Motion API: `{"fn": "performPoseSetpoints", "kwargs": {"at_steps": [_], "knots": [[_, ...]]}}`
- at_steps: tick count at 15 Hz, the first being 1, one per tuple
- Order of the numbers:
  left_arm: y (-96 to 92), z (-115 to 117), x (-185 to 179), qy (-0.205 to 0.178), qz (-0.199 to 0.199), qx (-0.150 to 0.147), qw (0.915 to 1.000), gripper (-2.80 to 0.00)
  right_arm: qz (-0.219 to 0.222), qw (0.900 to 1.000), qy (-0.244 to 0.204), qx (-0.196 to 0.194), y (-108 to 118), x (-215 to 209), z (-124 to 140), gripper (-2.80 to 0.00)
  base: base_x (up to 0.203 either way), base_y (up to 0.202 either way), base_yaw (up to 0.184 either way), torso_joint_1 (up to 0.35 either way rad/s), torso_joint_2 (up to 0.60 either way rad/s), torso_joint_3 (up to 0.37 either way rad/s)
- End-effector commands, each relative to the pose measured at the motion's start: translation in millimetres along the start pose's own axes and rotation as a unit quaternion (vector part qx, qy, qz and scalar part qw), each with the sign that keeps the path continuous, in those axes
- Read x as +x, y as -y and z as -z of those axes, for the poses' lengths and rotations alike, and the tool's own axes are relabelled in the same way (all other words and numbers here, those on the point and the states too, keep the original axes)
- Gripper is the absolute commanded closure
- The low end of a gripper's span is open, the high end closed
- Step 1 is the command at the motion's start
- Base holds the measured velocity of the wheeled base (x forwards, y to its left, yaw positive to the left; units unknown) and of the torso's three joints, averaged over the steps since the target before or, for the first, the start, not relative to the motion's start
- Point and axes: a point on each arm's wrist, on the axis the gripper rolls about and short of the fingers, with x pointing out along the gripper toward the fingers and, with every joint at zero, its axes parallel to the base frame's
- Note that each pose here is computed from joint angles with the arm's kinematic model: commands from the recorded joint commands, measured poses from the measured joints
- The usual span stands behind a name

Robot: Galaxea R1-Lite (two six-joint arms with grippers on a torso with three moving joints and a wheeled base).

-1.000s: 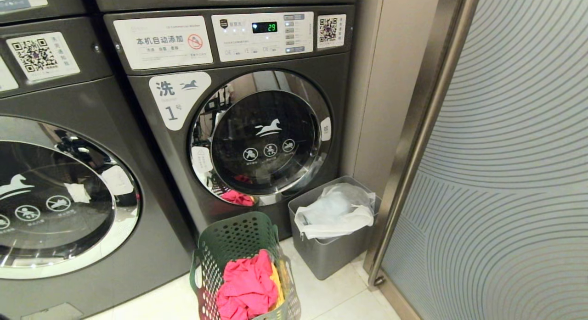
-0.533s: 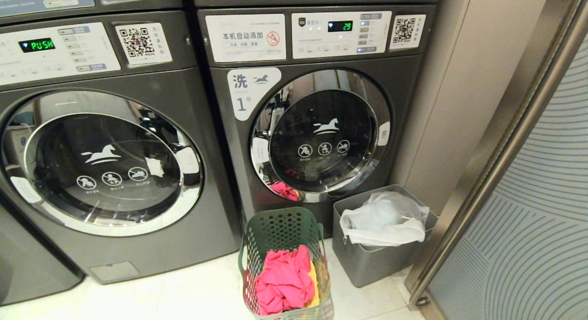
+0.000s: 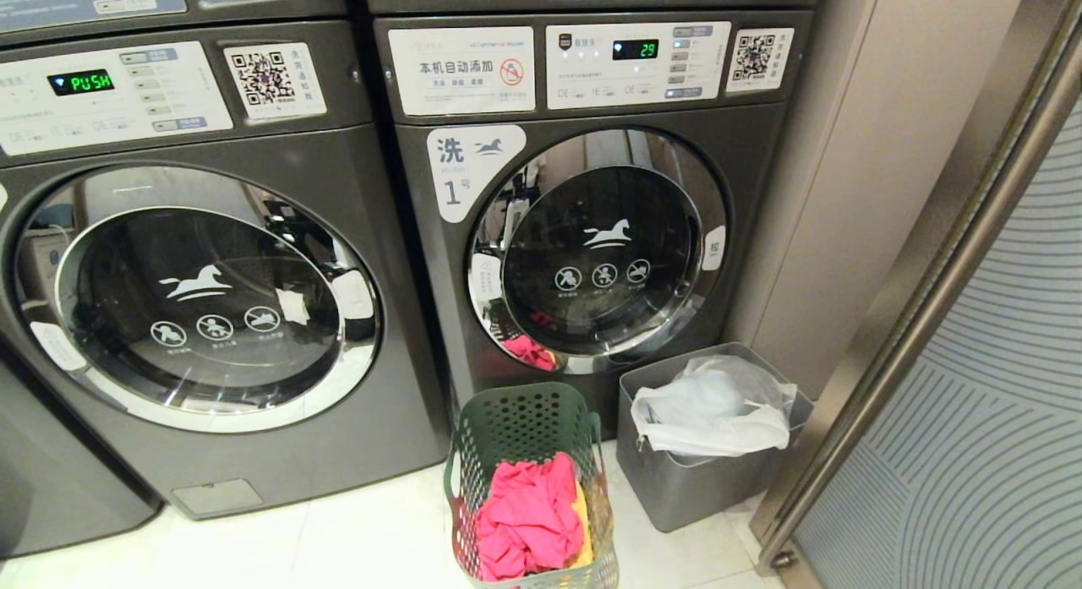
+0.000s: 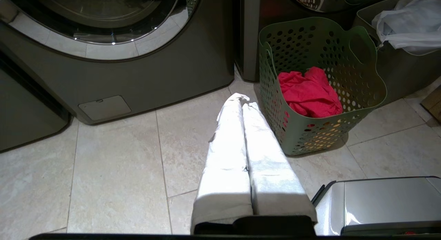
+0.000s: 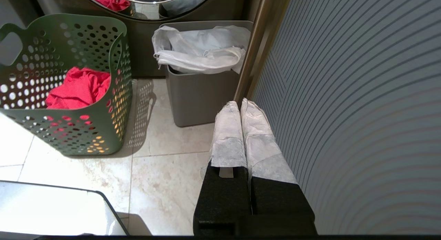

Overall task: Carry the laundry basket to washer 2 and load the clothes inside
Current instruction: Open the lid of the washing machine

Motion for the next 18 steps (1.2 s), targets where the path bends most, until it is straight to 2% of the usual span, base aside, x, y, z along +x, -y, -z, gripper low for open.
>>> {"fn": "performPoseSetpoints", "kwargs": {"at_steps": [1,8,13,15,16,18], "knots": [[0.0,0,0,-0.001,0.0,0.0,1.0,0.0,0.0,1.0,-0.001,-0.001,0,0,0,0.0,0.139,0.0,0.0,-0.004,0.0,-0.001],[0.0,0,0,-0.001,-0.001,0.0,1.0,0.0,-0.001,1.0,0.0,0.0,0,0,0,0.0,0.175,0.0,-0.001,0.007,0.01,0.003],[-0.1,0,0,-0.01,0.0,-0.005,0.9999,0.0,-0.01,1.0,0.001,-0.006,0,0,0,0.0,0.0,0.0,0.0,0.0,0.0,0.0],[-0.3,-4,-2,0.007,0.004,-0.018,0.9998,0.0,-0.008,1.0,0.001,-0.003,0,0,0,0.0,0.0,0.0,0.0,0.0,0.0,0.0],[-0.5,-10,-5,0.012,0.012,-0.022,0.9996,0.0,-0.008,1.0,0.001,-0.001,0,0,0,0.0,0.0,0.0,0.0,0.0,0.0,0.0],[-3.4,-50,-17,0.037,0.029,-0.027,0.9985,0.0,-0.008,1.0,0.0,0.0,0,0,0,0.0,0.0,0.0,0.0,0.0,0.0,0.0]]}}
